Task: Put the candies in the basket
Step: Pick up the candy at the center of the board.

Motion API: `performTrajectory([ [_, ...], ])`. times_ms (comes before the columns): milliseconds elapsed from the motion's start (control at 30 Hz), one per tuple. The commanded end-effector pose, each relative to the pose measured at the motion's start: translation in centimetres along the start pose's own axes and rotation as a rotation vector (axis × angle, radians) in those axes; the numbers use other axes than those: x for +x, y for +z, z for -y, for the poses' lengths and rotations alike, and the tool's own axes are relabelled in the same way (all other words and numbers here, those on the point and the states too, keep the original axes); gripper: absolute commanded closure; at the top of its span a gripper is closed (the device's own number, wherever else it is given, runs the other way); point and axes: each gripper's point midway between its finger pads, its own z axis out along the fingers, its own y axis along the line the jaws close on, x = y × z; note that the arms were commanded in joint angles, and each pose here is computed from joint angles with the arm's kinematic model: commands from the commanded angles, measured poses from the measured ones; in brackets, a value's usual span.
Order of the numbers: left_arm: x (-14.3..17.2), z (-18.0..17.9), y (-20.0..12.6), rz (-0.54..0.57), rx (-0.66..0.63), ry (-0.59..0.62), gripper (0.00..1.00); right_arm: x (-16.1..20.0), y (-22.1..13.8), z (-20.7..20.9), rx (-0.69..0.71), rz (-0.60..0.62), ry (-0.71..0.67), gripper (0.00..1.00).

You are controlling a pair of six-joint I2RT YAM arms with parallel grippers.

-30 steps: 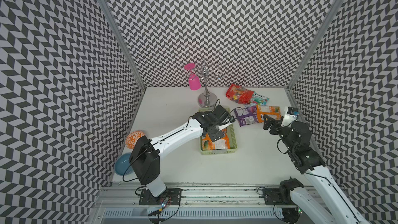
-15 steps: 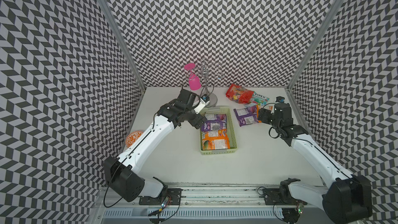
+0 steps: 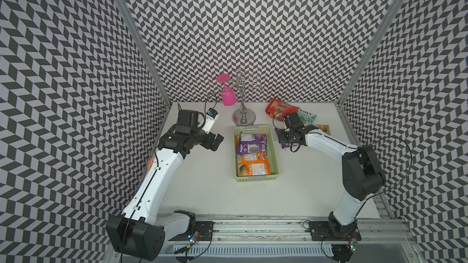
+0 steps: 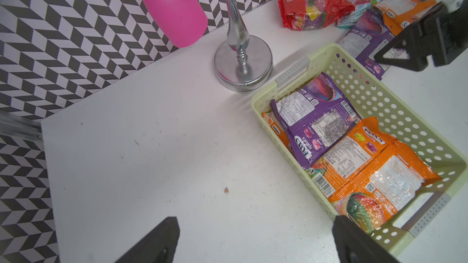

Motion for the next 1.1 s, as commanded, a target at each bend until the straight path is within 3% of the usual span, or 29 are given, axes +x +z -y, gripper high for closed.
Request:
performTrajectory([
  [0,-1.0,0.1,-0.6,0.069,0.045,-0.035,0.01,-0.8,1.1,-0.7,-0.001,-0.01,-0.025,0.5],
  [267,-0.7,-0.5,-0.9,0.083,0.056,-0.072,0.01,-0.9,4.0,0.0,0.076,-0.046,-0.038,0.57],
  [600,-0.8,-1.0,-1.2,0.102,0.056,-0.089,0.01,-1.6,6.0,-0.2,0.103,-0.068,-0.051,0.74],
  [1067,-0.7,-0.9,-1.3,0.108,0.066,-0.098,0.01,0.4,8.5,0.6,0.171,-0.122,-0.072,0.75],
])
